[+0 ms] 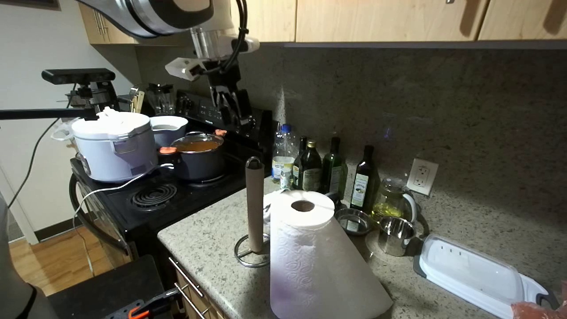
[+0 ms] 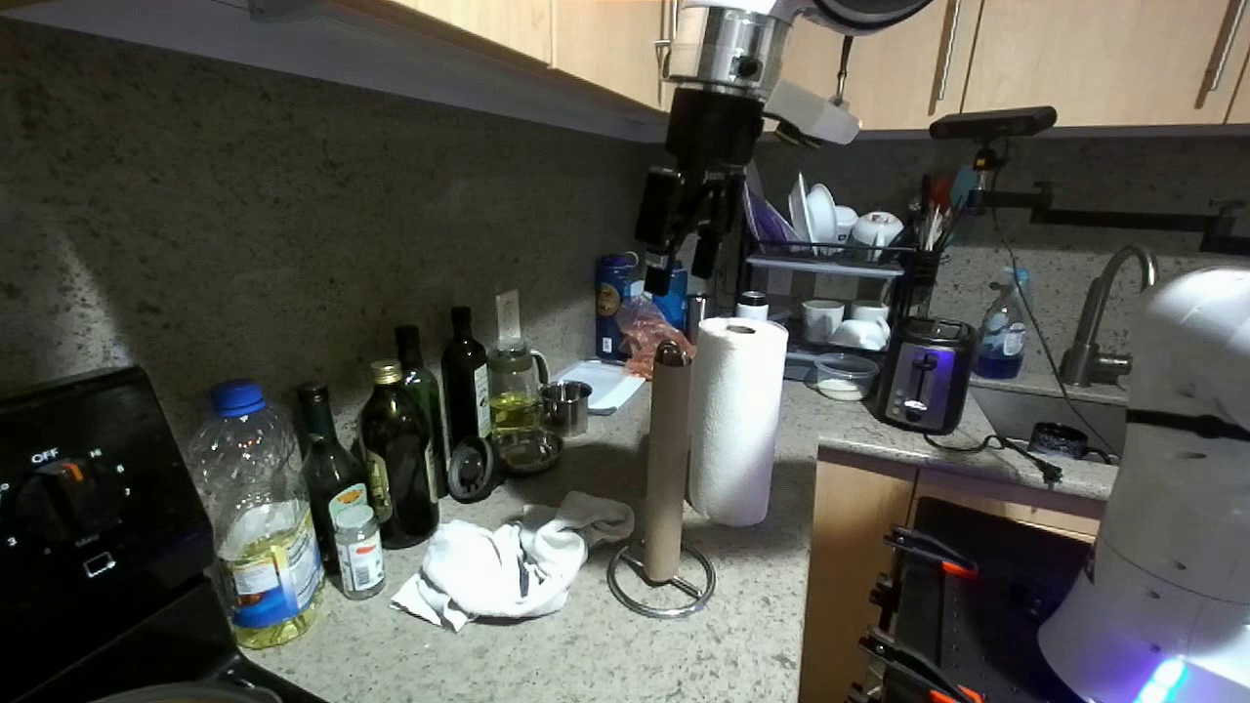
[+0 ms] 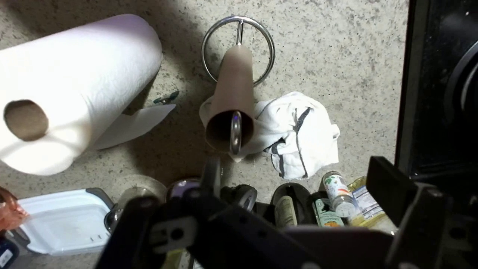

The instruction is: Replace the paper towel roll with the core on the stand

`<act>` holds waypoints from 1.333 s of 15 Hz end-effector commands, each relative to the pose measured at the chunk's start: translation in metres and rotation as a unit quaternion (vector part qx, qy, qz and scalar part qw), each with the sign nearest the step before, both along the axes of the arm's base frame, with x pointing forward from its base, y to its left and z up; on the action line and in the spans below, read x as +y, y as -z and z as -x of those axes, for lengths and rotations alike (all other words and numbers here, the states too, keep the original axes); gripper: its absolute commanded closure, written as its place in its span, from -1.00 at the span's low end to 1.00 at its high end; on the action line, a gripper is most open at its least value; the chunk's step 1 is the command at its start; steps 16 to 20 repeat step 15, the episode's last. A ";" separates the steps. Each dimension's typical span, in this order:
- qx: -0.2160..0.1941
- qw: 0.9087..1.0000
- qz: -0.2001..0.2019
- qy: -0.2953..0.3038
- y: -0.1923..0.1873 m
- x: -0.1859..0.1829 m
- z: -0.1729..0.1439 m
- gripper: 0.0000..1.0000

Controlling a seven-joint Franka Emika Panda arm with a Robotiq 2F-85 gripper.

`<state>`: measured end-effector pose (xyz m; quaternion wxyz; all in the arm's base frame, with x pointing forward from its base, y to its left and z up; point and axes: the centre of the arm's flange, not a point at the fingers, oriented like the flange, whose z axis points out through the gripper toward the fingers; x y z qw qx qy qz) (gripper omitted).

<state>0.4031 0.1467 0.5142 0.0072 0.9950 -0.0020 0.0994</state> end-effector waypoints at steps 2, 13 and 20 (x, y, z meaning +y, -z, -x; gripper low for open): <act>-0.020 0.999 0.013 -0.025 -0.010 0.018 0.030 -1.00; -0.038 0.996 0.033 -0.069 -0.007 0.051 0.069 -1.00; -0.041 0.996 0.034 -0.071 -0.008 0.052 0.073 -1.00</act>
